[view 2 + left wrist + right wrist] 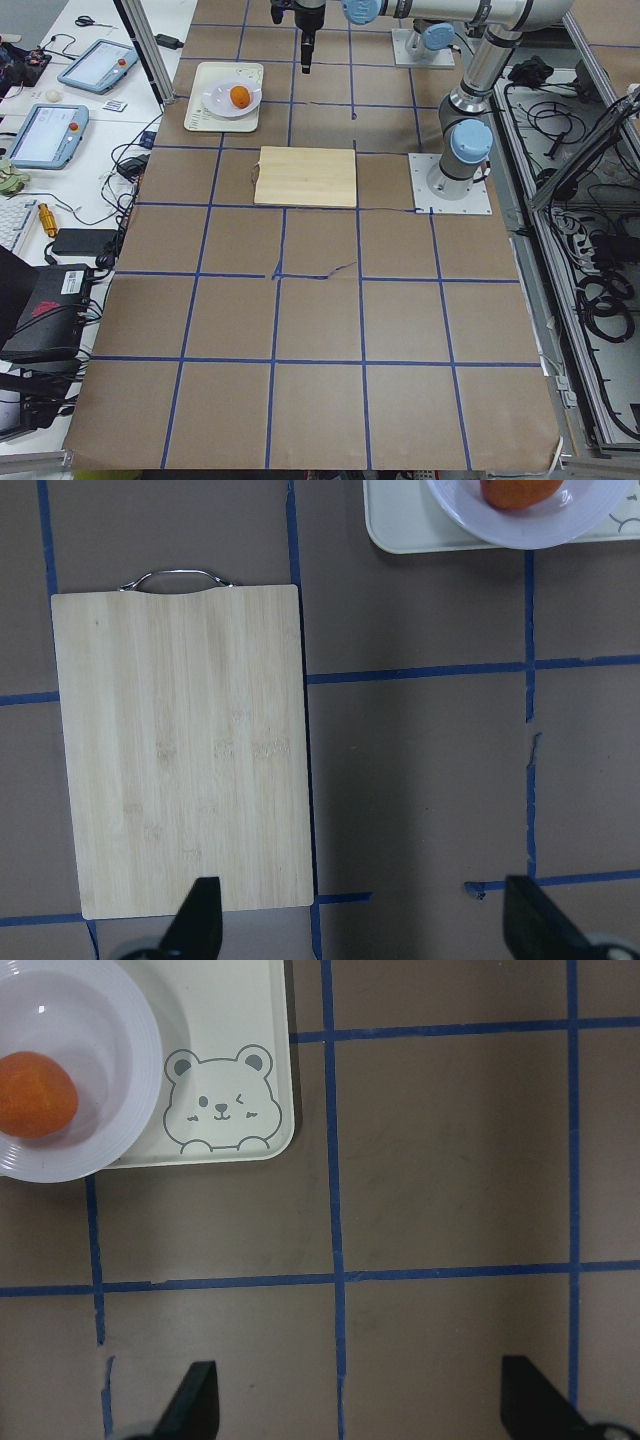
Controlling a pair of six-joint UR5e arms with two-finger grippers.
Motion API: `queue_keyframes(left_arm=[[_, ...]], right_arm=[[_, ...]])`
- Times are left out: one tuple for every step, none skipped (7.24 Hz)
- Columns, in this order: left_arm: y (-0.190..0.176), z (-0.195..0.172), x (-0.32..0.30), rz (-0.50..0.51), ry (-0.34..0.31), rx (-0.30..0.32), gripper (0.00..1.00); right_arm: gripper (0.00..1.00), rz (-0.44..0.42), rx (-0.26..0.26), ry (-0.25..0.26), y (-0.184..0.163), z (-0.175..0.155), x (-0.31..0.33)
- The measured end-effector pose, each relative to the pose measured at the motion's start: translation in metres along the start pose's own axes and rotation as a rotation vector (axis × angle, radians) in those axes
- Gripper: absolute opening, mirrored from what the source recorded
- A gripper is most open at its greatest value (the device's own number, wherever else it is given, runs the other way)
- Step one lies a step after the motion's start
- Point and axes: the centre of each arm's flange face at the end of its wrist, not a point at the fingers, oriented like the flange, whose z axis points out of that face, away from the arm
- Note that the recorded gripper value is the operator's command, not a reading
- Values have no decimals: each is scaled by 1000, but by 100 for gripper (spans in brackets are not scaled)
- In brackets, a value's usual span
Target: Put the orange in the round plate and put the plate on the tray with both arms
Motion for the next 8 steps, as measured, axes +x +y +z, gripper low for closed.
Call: queue_keyframes(left_arm=[[0, 0, 0, 0, 0, 0, 100], [0, 0, 0, 0, 0, -1, 100], [0, 0, 0, 0, 0, -1, 100], [0, 0, 0, 0, 0, -1, 100], [0, 0, 0, 1, 0, -1, 100], [0, 0, 0, 1, 0, -1, 100], [0, 0, 0, 1, 0, -1, 100], [0, 0, 0, 1, 0, -1, 100]], right_arm=[[100, -21, -25, 13, 30, -28, 1], [100, -30, -63, 13, 52, -40, 0], [100, -36, -58, 13, 56, -42, 0], [100, -40, -30, 14, 52, -40, -1], [100, -40, -23, 12, 51, -37, -2], [100, -41, -22, 10, 51, -33, -2], [100, -41, -22, 10, 52, -32, -2], [100, -42, -21, 10, 53, -32, -2]])
